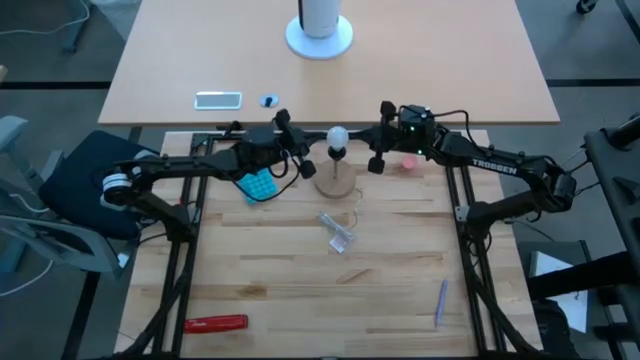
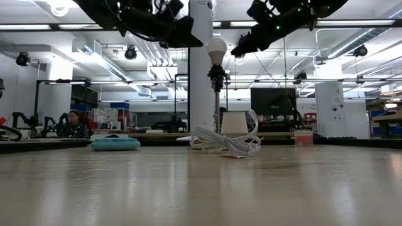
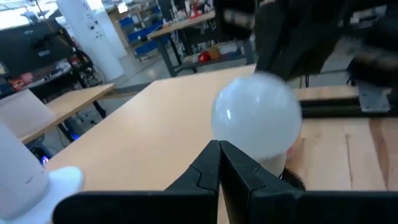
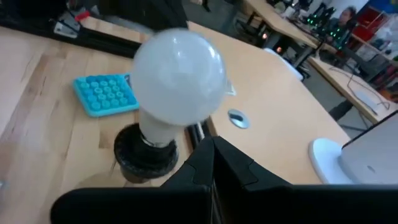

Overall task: Screw lightbulb
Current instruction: Insert the light bulb into the desk lamp

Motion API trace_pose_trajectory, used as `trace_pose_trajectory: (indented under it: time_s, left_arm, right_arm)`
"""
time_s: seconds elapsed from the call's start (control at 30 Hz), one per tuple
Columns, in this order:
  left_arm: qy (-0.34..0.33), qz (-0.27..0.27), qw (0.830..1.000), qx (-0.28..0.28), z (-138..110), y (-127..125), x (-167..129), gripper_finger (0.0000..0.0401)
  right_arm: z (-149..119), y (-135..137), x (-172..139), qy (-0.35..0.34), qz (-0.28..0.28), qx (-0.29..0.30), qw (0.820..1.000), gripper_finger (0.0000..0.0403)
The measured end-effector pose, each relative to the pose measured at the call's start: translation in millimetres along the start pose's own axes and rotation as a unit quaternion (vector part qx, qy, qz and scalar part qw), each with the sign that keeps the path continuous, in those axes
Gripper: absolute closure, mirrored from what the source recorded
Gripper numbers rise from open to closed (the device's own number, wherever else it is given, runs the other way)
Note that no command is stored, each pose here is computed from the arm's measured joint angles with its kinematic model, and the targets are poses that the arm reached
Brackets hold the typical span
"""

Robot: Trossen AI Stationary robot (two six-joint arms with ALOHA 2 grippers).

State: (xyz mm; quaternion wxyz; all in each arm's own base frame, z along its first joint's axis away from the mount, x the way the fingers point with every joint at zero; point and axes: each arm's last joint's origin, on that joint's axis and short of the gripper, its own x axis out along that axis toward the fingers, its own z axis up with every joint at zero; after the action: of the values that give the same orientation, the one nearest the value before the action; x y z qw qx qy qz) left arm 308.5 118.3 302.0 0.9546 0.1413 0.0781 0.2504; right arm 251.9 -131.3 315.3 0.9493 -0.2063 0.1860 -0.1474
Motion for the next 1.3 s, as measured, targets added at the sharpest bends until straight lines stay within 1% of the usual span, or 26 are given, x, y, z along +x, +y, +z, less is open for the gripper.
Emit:
trace_pose_trajectory:
  time_s: [0.1,0.2,0.33,0.43,0.57,0.7,0.8,0.9,0.97,1.1,1.2,1.3]
  left_arm:
    - [-0.003,-0.013,1.0,0.003,1.3,-1.2,-1.1,0.0401]
    - [-0.015,-0.057,0.998,0.007,0.8,-4.2,-0.6,0.0401]
    - [-0.008,-0.063,0.998,0.005,-2.8,-6.8,2.1,0.0401]
    - [-0.008,-0.059,0.998,0.003,-3.2,-6.4,2.7,0.0401]
    - [-0.007,-0.037,0.999,0.002,-3.9,-5.6,4.5,0.0401]
    - [-0.007,-0.031,0.999,0.002,-3.8,-5.1,4.6,0.0401]
    - [0.004,-0.015,1.0,0.001,-5.2,-4.5,4.8,0.0401]
    - [0.016,0.007,1.0,-0.001,-6.7,-3.6,4.7,0.0401]
    - [0.017,0.006,1.0,-0.001,-6.6,-3.7,4.6,0.0401]
    - [0.008,-0.005,1.0,-0.002,-3.2,-5.5,2.4,0.0401]
    - [-0.002,-0.037,0.999,-0.002,-2.3,-7.4,2.1,0.0401]
    - [-0.016,-0.068,0.998,-0.002,-1.9,-9.7,3.0,0.0401]
  right_arm:
    - [-0.6,0.3,1.2,0.001,0.001,0.0,1.0,0.0403]
    - [-0.6,0.1,4.8,-0.005,-0.001,0.001,1.0,0.0403]
    - [-0.8,0.4,7.8,-0.012,0.002,0.001,1.0,0.0403]
    - [-0.2,0.9,7.8,-0.018,0.011,0.001,1.0,0.0403]
    - [0.0,2.2,7.9,-0.018,0.014,-0.001,1.0,0.0403]
    - [1.1,5.1,8.0,-0.028,0.036,-0.007,0.999,0.0403]
    - [1.8,6.8,8.0,-0.03,0.042,-0.01,0.999,0.0403]
    - [1.1,7.8,7.3,-0.024,0.046,-0.012,0.999,0.0403]
    - [0.6,7.3,6.8,-0.016,0.037,-0.012,0.999,0.0403]
    - [-0.4,4.1,5.0,0.01,-0.01,-0.012,1.0,0.0403]
    - [-1.1,2.6,4.9,0.012,-0.015,-0.013,1.0,0.0403]
    - [0.6,1.9,6.4,0.0,-0.018,-0.014,1.0,0.0403]
